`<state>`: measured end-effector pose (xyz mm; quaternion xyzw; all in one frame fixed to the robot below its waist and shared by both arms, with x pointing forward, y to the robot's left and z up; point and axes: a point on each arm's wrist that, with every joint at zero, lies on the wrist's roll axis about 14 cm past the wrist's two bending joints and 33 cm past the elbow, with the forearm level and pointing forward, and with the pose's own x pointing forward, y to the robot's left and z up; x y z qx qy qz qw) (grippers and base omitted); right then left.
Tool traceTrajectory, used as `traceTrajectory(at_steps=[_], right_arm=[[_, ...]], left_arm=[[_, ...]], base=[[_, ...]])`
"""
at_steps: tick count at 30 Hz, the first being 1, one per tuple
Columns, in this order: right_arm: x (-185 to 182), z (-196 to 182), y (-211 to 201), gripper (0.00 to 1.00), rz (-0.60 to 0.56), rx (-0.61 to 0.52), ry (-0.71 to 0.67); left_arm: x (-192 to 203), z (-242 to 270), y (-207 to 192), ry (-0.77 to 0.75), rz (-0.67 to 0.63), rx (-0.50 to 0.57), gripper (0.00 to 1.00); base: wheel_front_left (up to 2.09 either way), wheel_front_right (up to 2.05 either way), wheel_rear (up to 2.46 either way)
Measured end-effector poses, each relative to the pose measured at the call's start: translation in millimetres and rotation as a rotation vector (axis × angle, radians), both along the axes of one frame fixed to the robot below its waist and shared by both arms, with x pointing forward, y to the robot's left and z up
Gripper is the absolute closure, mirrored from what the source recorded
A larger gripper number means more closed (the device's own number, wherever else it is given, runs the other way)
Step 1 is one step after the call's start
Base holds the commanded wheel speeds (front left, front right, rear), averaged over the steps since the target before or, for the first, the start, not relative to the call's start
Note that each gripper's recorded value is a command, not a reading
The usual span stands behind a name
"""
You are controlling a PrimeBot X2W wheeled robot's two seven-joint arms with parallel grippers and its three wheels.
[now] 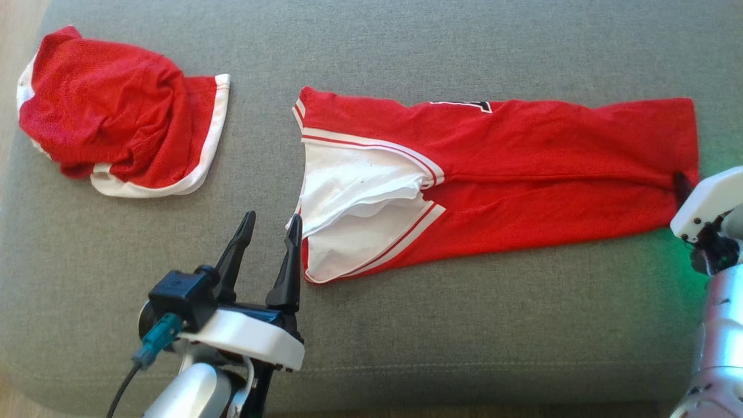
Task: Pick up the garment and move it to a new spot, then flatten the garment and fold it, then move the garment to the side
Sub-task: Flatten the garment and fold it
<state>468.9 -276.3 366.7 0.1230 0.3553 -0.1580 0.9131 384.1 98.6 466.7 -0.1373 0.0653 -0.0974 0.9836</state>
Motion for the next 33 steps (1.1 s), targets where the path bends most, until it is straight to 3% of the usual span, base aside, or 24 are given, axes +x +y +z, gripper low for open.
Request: traceTrajectory(at_steps=[1,2,10,19,21,27,33], right_arm=[[1.0,-0.4,1.3,0.83,0.004,0.0,0.001],[2.1,-0.5,2.5,1.0,0.008,0.0,0.001],[6.7,7.2,3.5,1.0,0.023,-0.026,-0.016],[-13.6,49.9,-50.5,1.0,-0.032,-0.223,-0.091],[-15.7,80.6,-73.9,1.0,-0.049,-0.317,-0.132],[-26.4,124.3,-105.0,1.0,-0.082,-0.432,-0.161],[-16.2,144.4,-82.3,1.0,-0.031,-0.417,-0.231]], left_arm=[[0.3,0.3,-0.1,-0.001,-0.001,-0.003,0.0],[0.6,0.6,0.0,-0.002,0.001,-0.005,0.0],[5.0,4.5,8.4,-0.015,0.033,-0.006,0.0],[12.3,8.0,2.0,-0.034,0.009,-0.015,0.0],[14.2,6.5,-5.6,-0.031,-0.017,-0.025,0.0],[18.0,5.3,-17.2,-0.034,-0.056,-0.033,0.0],[18.7,6.6,-20.1,-0.038,-0.067,-0.035,0.0]], base=[[0.0,0.0,0.0],[0.0,0.0,0.0],[0.0,0.0,0.0],[0.0,0.0,0.0],[0.0,0.0,0.0],[0.0,0.0,0.0],[0.0,0.0,0.0]])
